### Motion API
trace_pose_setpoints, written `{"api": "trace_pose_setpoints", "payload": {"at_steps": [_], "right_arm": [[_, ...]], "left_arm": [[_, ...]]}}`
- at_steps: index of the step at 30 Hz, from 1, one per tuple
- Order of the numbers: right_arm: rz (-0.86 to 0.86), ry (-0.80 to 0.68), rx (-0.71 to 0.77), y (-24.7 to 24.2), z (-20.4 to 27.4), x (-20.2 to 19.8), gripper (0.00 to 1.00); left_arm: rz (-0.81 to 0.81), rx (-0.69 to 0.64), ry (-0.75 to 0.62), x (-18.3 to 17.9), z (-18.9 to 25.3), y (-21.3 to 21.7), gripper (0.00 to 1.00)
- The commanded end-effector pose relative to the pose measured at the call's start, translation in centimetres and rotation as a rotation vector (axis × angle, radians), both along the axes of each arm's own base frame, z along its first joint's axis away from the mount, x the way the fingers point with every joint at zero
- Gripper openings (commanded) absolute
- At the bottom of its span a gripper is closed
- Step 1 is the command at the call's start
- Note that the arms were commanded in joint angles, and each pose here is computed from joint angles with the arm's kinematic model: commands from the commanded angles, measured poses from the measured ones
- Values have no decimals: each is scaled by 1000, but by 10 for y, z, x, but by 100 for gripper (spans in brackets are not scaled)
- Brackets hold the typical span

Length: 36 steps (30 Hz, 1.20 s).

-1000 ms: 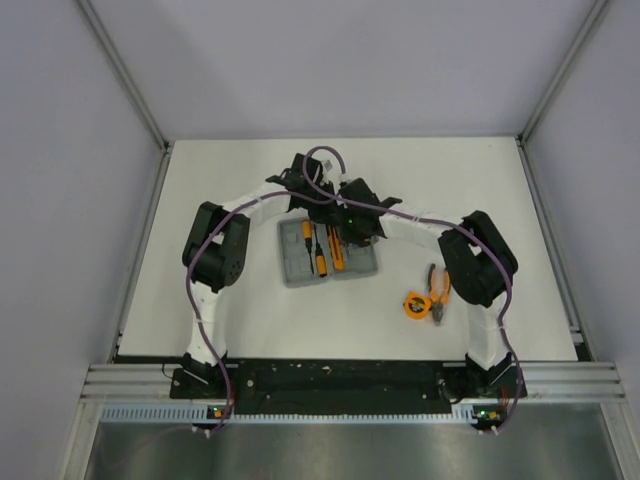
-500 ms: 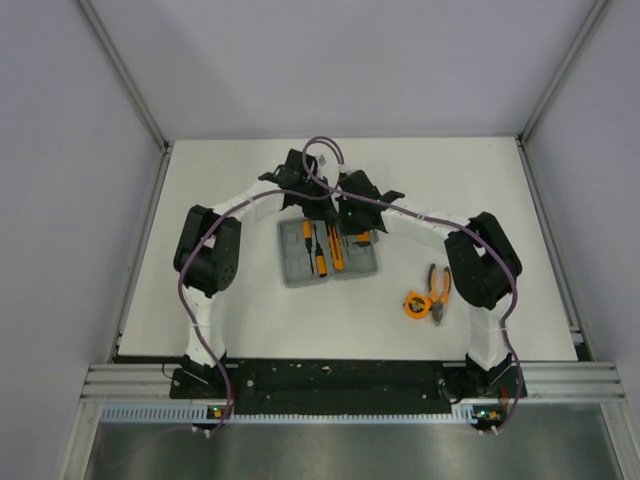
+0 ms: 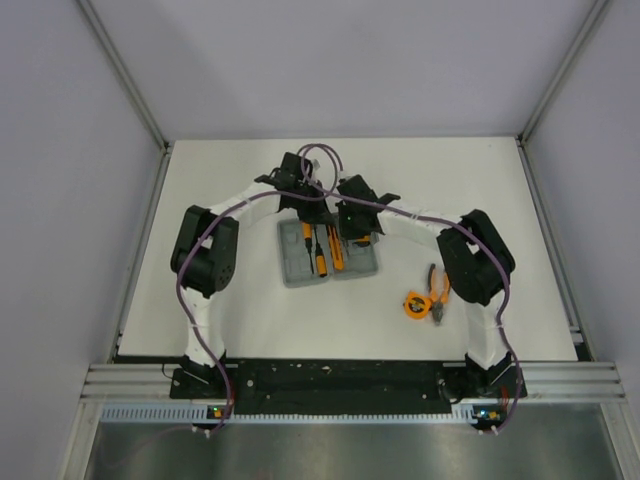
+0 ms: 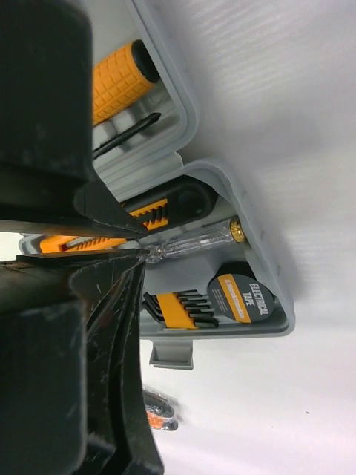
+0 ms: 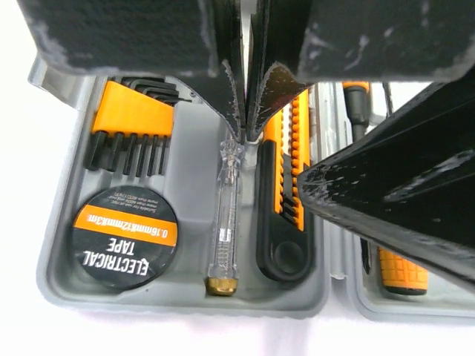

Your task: Pack the tool kit

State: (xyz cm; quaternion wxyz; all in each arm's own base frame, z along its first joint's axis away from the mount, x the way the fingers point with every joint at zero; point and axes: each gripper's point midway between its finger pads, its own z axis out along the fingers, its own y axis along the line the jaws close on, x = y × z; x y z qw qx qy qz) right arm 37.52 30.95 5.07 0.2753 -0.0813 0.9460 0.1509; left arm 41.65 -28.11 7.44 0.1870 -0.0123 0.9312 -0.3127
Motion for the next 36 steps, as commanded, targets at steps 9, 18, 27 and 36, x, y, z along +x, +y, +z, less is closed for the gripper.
{"api": "trace_pose_setpoints", "payload": {"at_steps": [9, 18, 27, 36], "right_arm": [[-2, 36, -42, -2, -16, -8, 0], [25, -75, 66, 20, 48, 12, 8], [104, -67, 36, 24, 48, -10, 19], [168, -37, -19, 28, 26, -31, 10]], "left_arm": [[105, -29, -5, 1, 25, 35, 16], [178, 43, 25, -8, 17, 64, 16], [264, 85, 66, -14, 10, 91, 16], [299, 116, 68, -12, 8, 105, 14]]}}
